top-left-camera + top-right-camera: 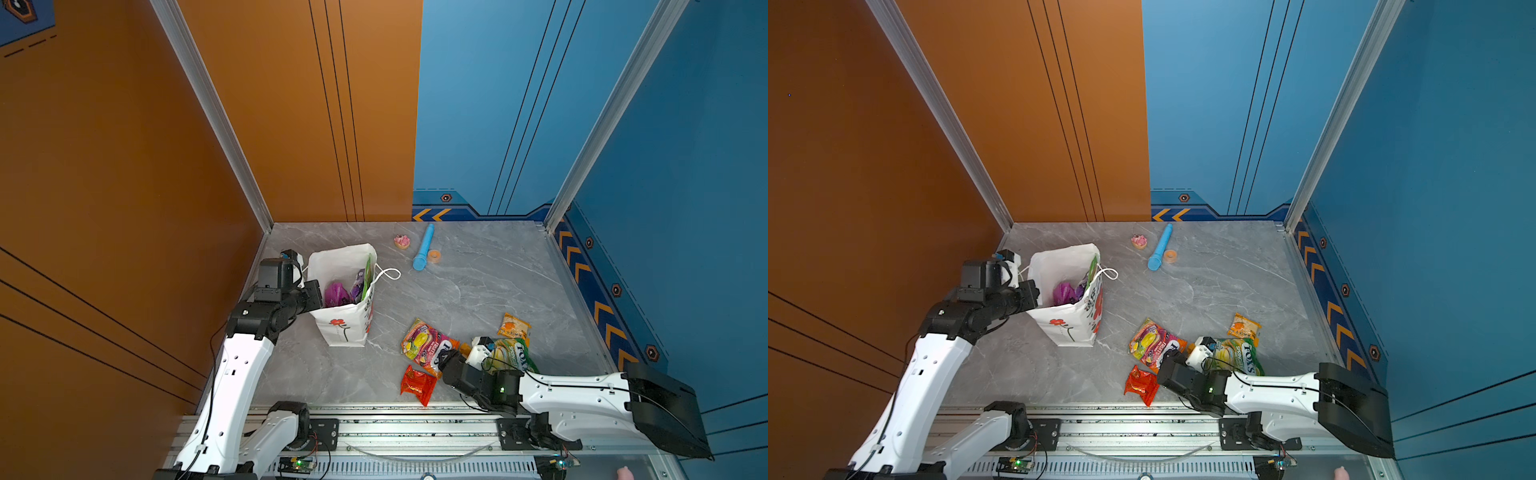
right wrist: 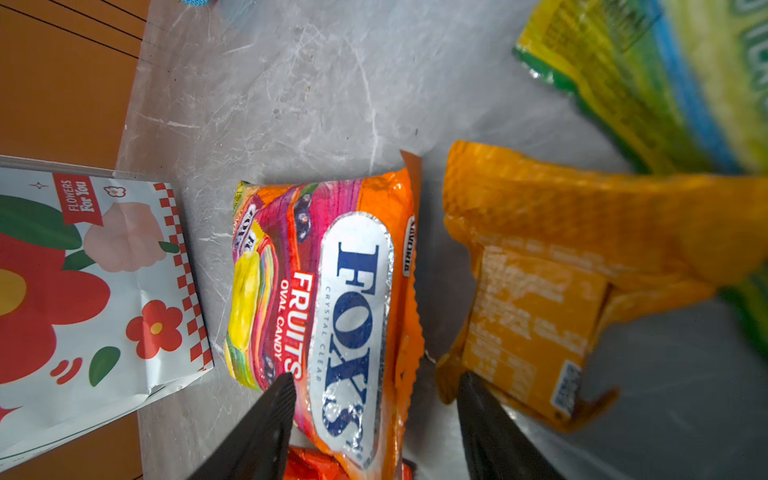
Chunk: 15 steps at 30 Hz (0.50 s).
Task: Place the snacks into the paper bag
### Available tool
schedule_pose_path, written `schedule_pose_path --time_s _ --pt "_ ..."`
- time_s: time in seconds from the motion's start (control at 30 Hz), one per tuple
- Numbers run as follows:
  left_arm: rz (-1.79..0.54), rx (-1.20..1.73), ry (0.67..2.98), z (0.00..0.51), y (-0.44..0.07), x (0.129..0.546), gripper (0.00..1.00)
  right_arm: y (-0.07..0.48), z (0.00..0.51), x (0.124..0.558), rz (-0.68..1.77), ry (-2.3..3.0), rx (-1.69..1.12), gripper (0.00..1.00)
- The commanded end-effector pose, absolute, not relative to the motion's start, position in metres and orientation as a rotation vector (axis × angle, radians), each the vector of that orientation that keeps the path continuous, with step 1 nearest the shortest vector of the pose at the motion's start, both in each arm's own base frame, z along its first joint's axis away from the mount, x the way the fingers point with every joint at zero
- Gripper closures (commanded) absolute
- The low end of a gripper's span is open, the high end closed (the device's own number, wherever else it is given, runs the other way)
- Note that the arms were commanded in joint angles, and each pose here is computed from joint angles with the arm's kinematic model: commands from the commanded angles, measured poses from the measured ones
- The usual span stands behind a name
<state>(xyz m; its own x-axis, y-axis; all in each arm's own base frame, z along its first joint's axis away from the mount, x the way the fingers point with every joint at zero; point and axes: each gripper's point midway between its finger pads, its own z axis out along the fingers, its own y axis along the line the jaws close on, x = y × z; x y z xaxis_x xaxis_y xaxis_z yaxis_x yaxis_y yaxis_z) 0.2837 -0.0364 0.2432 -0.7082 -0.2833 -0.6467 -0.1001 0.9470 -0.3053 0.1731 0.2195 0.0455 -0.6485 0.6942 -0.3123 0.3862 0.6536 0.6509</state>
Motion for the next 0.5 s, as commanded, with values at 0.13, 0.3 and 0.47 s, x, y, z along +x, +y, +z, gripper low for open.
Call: schedule_pose_path --time_s 0.13,0.3,0.47 --pt "-0.237 -0.278 2.276 0.255 -0.021 0.296 1.0 0.226 0.033 0.175 0.765 2.322 0.886 0.43" --pt "-0.243 -0.289 2.282 0.253 -0.019 0.297 1.0 0.237 0.026 0.176 0.799 2.365 0.893 0.44" --pt "-0.255 -0.305 2.29 0.251 -0.017 0.299 1.0 0.235 0.027 0.183 0.795 2.367 0.906 0.44"
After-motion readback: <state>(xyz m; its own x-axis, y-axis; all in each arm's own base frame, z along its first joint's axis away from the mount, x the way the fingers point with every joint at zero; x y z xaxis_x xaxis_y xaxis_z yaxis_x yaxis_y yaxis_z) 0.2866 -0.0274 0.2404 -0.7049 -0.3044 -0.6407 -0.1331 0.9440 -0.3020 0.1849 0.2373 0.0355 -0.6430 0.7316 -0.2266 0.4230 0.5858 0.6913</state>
